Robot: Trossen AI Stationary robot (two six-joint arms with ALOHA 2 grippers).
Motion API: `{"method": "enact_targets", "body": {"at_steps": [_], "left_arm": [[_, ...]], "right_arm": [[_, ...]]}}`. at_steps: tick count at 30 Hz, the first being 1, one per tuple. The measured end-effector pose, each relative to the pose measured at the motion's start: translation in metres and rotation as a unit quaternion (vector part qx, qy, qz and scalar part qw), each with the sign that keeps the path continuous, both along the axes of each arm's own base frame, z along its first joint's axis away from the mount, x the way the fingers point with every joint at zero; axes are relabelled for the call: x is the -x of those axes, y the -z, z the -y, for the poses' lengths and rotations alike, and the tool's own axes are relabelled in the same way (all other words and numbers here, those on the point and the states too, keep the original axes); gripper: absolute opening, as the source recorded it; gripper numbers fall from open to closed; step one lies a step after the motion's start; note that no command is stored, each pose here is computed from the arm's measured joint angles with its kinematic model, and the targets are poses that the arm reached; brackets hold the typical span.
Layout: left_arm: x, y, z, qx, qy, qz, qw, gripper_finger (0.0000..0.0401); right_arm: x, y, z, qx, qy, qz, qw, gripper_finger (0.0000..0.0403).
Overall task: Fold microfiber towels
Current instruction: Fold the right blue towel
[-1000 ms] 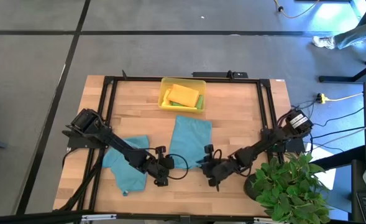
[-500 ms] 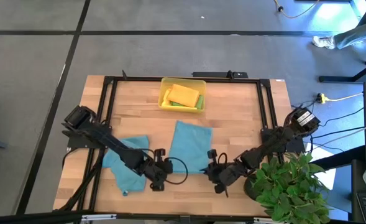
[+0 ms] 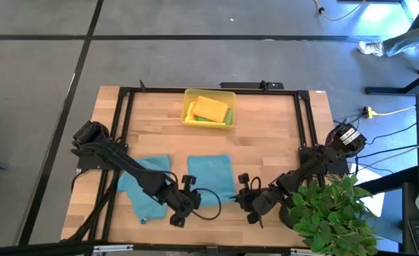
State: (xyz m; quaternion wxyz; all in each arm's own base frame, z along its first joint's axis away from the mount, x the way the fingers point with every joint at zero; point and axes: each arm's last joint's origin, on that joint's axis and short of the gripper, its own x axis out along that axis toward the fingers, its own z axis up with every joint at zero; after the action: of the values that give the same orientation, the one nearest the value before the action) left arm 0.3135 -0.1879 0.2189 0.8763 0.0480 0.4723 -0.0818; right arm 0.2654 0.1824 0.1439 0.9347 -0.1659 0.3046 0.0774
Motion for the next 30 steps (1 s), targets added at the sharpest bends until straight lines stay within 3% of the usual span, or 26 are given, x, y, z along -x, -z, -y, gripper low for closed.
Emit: {"method": "enact_targets", "body": {"at_steps": [7, 16, 24, 30], "left_arm": [[-0.005, 0.01, -0.043, -0.055, -0.046, -0.071, 0.995, 0.0], [-0.013, 0.026, -0.091, -0.073, -0.06, -0.105, 0.99, 0.0], [-0.011, 0.047, -0.132, -0.085, -0.093, -0.131, 0.983, 0.0], [-0.015, 0.048, -0.154, -0.087, -0.106, -0.125, 0.983, 0.0]], "right_arm": [[-0.013, 0.0, 0.024, 0.018, 0.078, 0.011, 0.997, 0.0002], [-0.029, 0.005, 0.069, 0.019, 0.17, -0.002, 0.985, 0.0002], [-0.025, 0.02, 0.102, -0.017, 0.245, 0.008, 0.969, 0.0002], [-0.021, 0.029, 0.124, -0.048, 0.266, 0.019, 0.963, 0.0002]]}}
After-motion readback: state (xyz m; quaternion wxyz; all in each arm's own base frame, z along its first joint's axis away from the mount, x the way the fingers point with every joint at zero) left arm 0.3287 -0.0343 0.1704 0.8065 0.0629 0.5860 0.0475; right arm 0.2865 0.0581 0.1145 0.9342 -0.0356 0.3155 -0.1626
